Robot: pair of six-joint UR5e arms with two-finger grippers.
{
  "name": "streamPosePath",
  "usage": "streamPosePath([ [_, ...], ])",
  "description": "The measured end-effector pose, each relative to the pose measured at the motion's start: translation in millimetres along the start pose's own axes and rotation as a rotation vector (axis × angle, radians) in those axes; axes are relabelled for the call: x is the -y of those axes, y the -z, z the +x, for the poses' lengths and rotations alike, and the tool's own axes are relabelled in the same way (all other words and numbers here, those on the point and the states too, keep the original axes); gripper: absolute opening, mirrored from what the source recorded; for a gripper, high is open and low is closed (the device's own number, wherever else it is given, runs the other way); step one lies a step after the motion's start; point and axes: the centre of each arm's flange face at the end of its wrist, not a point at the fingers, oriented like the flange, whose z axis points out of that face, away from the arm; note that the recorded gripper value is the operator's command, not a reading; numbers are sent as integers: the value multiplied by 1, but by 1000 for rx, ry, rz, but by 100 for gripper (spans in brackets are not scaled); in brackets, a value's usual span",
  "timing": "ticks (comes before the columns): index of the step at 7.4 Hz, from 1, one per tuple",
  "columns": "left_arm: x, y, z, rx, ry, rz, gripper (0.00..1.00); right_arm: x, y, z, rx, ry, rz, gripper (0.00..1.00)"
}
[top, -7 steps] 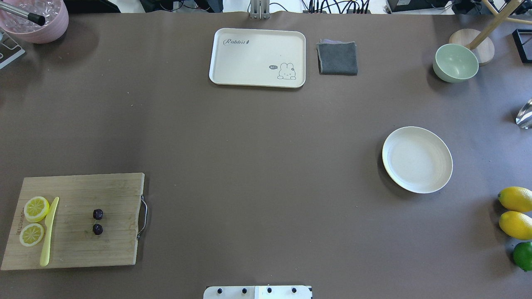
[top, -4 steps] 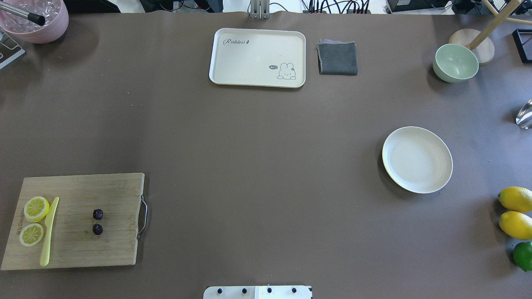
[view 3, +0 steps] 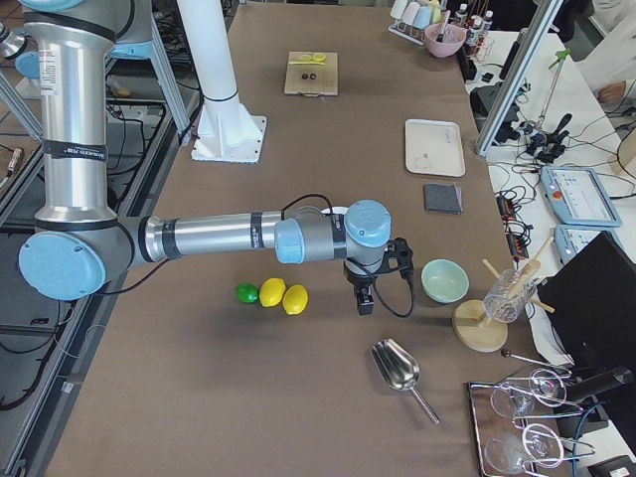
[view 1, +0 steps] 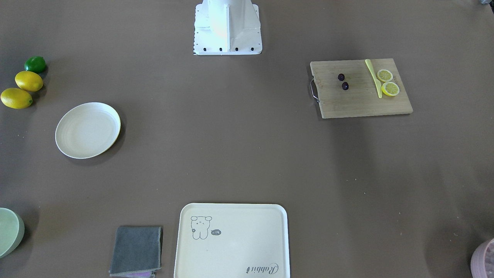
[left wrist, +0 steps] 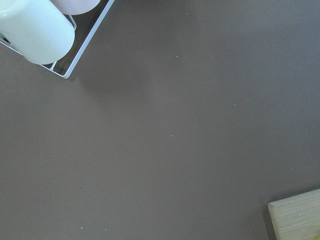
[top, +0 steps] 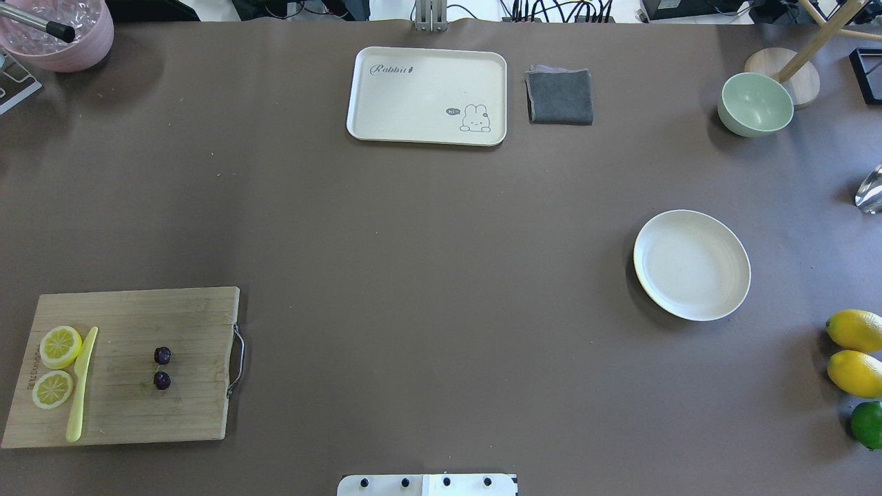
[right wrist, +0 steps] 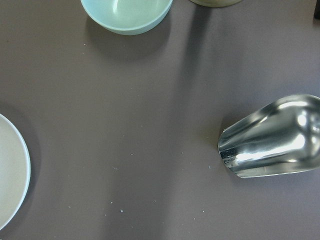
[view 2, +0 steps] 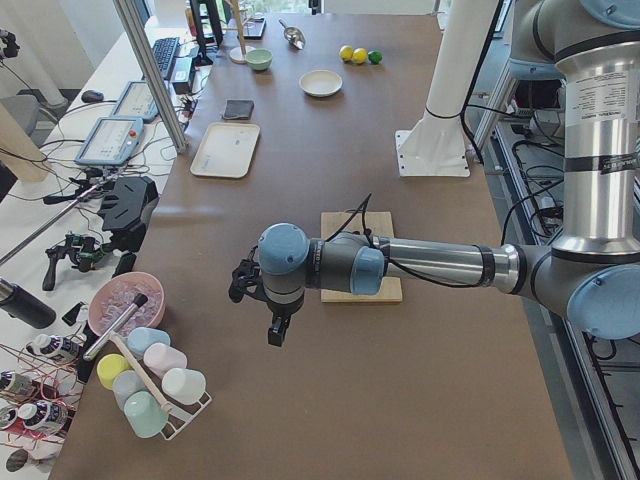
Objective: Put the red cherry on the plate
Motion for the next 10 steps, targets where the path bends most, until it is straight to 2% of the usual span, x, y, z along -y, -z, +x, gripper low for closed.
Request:
streamPosePath([
  [2, 1, -2, 2, 0, 0, -4, 98, -3, -20, 4, 6, 53, 19, 100],
  [5, 2, 0, 4, -1, 40, 0, 98, 0, -29, -4, 16, 92, 27, 100],
  [8, 2, 0, 6, -1, 46, 0, 98, 13, -43, -29, 57, 109, 4, 99],
  [9, 2, -2, 7, -2, 43, -3, 98, 28, -54, -52, 71, 114, -11, 93],
  [10, 3, -4, 9, -3, 39, -8, 98, 43, -72, -83, 80, 134, -27, 98],
])
